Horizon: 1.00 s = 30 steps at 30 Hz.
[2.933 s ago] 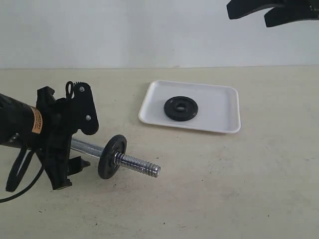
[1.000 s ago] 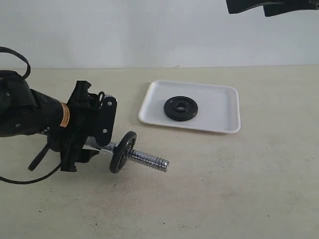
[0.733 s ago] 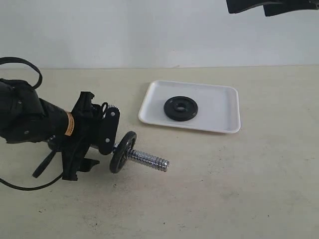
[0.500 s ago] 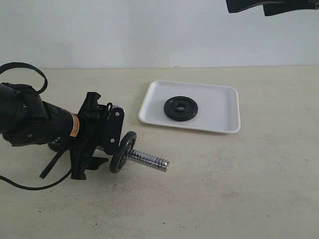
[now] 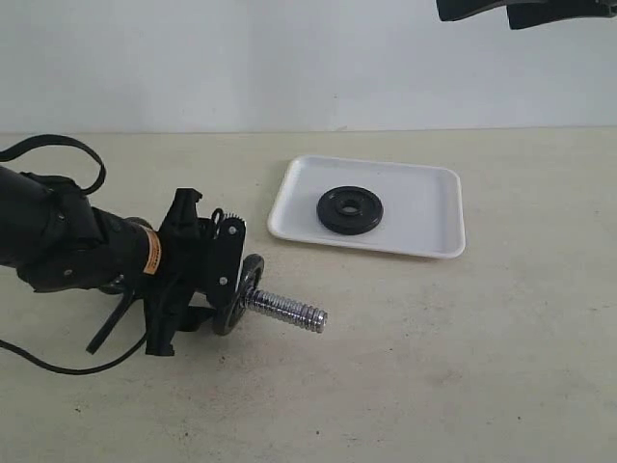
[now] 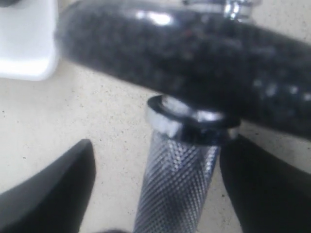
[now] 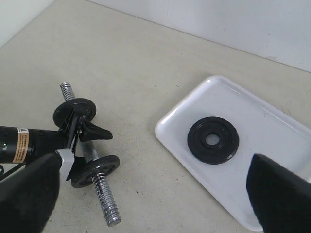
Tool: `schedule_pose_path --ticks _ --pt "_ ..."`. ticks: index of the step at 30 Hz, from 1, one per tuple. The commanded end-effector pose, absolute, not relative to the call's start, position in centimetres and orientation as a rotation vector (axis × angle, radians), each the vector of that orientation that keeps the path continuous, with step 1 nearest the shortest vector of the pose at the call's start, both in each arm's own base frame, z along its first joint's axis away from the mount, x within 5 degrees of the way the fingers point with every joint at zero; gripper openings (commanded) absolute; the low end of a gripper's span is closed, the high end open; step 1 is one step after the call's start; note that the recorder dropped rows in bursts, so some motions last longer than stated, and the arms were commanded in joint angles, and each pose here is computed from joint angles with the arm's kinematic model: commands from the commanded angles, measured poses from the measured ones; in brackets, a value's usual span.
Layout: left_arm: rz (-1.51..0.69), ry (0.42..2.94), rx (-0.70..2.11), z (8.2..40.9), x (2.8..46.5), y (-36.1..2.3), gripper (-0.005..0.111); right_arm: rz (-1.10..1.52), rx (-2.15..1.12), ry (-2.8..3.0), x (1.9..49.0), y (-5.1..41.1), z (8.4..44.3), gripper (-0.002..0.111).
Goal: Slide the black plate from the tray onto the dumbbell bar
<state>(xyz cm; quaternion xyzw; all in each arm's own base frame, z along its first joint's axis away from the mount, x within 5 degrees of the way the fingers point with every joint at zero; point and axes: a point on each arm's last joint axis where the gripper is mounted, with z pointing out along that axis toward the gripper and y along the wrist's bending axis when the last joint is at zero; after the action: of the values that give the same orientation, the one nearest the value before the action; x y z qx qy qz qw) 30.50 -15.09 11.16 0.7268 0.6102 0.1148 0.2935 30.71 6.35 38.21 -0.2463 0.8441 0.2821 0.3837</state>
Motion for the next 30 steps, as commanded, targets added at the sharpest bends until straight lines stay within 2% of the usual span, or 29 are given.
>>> schedule_pose_path --ticks 1,3,7,13,20,22,24,30 --pt "0.292 1.652 1.907 11.1 30.6 -15.1 0.043 0.714 -0.633 2.133 30.7 6.4 38.5 0.093" --pt "0.292 1.652 1.907 11.1 30.6 -15.1 0.031 0.714 -0.633 2.133 30.7 6.4 38.5 0.093" --pt "0.292 1.652 1.907 11.1 30.6 -15.1 0.022 0.714 -0.633 2.133 30.7 6.4 38.5 0.093" --pt "0.286 1.659 1.915 10.7 30.6 -15.1 0.021 0.714 -0.633 2.133 30.7 6.4 38.5 0.093" --pt "0.252 1.709 1.960 8.3 30.4 -15.0 0.021 0.714 -0.633 2.133 30.7 6.4 38.5 0.093" --pt "0.232 1.761 1.924 7.9 30.4 -15.0 0.016 0.714 -0.633 2.133 30.7 6.4 38.5 0.093" --pt "0.207 1.835 1.852 7.9 30.4 -14.9 0.004 0.714 -0.633 2.133 30.7 6.4 38.5 0.093" --pt "0.172 1.920 1.717 8.7 30.6 -15.0 0.004 0.719 -0.628 2.144 31.1 6.4 38.1 0.093"
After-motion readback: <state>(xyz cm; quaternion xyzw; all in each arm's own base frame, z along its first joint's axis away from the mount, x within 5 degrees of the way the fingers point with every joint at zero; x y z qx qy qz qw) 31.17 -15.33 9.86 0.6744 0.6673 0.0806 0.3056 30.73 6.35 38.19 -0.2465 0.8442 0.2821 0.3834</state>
